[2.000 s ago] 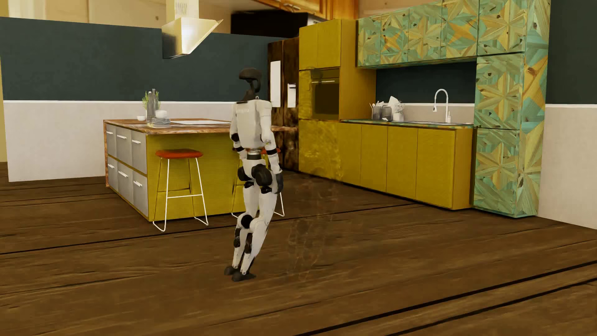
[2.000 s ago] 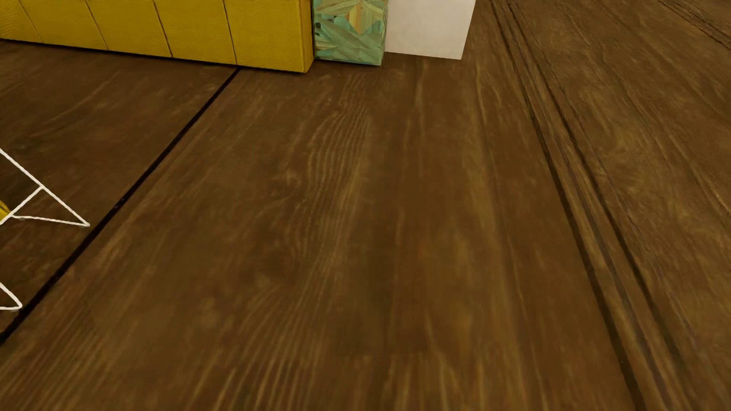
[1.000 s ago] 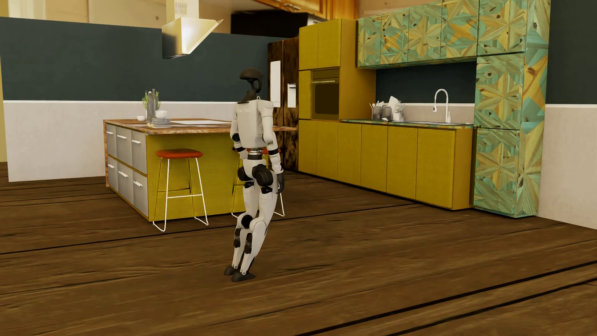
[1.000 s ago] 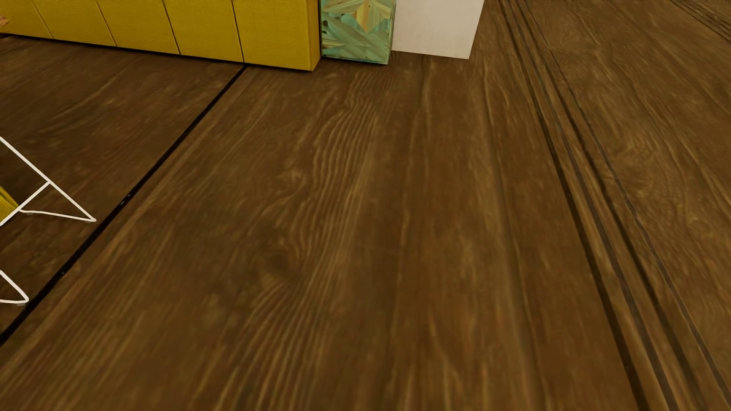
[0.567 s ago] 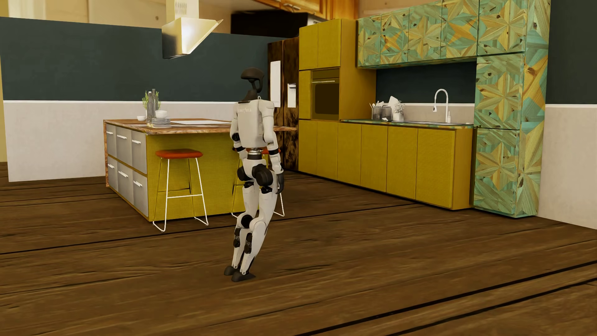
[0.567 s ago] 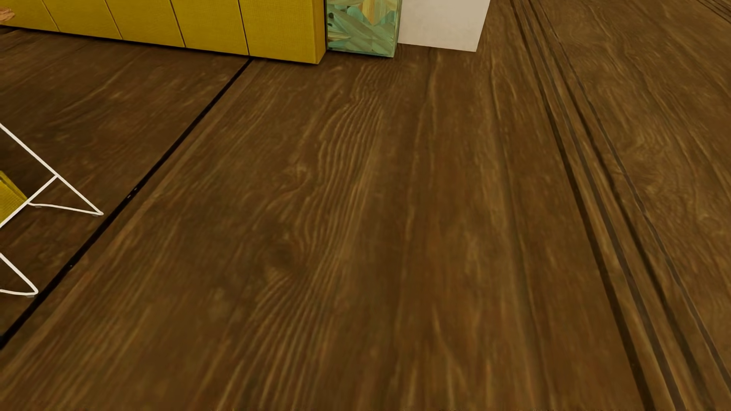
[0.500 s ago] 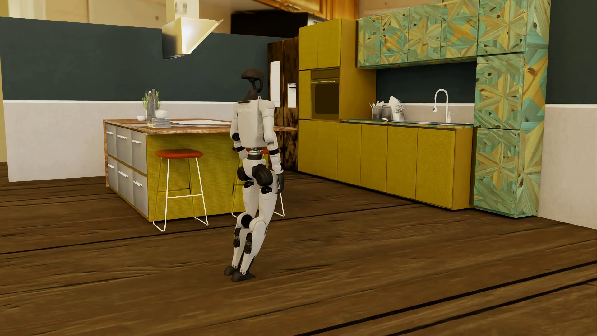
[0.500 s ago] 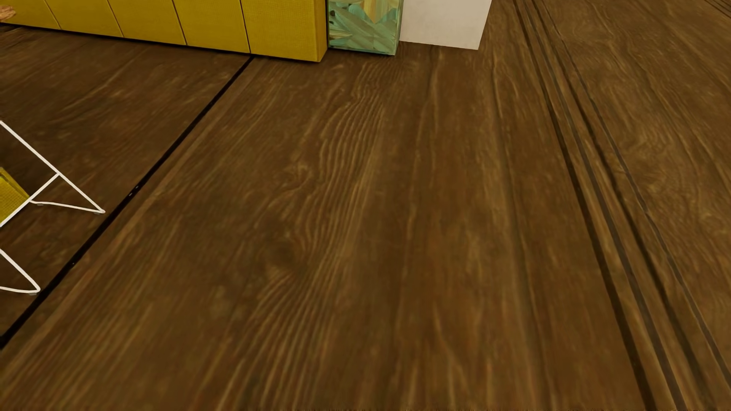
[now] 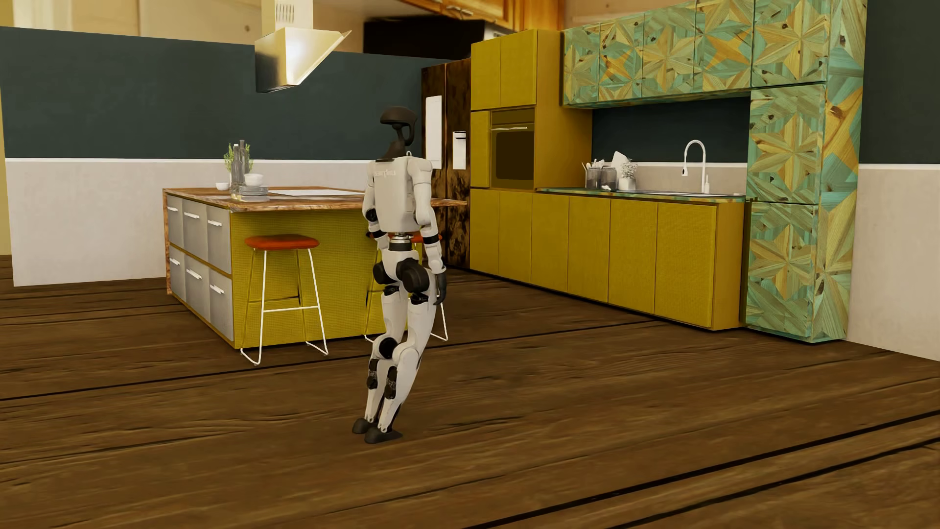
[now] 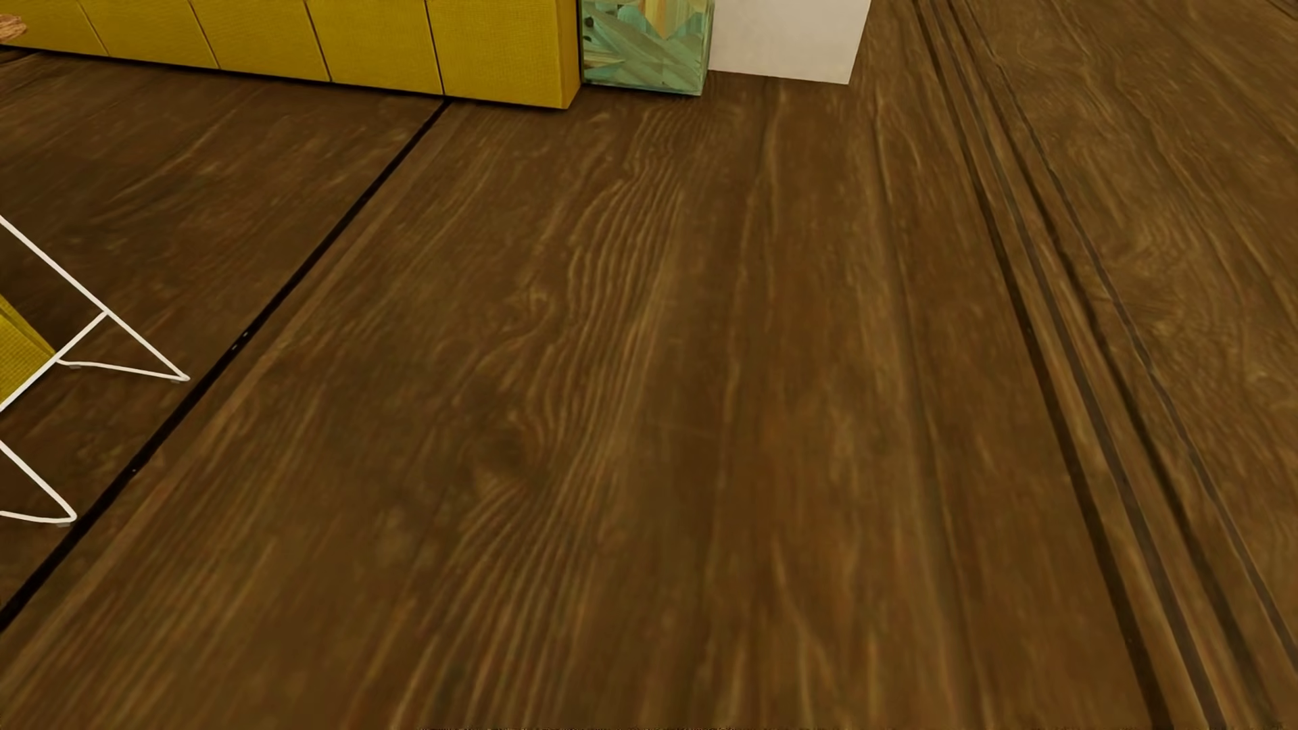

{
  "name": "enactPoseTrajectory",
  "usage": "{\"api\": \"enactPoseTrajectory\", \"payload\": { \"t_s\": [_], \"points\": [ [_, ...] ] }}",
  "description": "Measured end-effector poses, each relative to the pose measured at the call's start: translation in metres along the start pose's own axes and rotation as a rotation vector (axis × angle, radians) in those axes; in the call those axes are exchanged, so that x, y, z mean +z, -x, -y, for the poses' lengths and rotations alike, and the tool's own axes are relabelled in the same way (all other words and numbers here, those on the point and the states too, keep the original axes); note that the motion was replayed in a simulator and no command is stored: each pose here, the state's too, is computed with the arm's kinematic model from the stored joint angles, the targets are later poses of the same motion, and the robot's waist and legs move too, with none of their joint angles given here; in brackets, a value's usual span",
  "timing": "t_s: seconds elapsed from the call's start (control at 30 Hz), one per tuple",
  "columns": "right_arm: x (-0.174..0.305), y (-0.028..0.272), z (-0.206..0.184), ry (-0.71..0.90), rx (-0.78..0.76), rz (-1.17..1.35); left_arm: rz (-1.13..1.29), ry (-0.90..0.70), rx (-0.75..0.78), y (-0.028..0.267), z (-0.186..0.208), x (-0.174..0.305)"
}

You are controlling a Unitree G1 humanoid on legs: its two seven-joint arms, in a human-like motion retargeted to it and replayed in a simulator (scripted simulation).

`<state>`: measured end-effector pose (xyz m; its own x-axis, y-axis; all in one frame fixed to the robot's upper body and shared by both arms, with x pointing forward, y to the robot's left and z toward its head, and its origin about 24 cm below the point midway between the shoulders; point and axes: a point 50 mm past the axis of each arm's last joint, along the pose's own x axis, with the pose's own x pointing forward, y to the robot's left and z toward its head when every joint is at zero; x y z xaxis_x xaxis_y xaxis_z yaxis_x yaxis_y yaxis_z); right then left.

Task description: Remain stationary

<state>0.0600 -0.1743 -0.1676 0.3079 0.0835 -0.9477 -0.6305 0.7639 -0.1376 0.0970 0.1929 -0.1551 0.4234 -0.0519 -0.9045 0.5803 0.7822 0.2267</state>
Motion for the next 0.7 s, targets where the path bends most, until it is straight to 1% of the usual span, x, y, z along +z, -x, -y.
{"api": "enactPoseTrajectory", "payload": {
  "t_s": [0.7],
  "points": [
    [-0.0002, -0.0001, -0.0007, 0.001, 0.002, -0.002, -0.003, -0.001, 0.0, 0.0004, -0.0002, -0.0012]
  ]
}}
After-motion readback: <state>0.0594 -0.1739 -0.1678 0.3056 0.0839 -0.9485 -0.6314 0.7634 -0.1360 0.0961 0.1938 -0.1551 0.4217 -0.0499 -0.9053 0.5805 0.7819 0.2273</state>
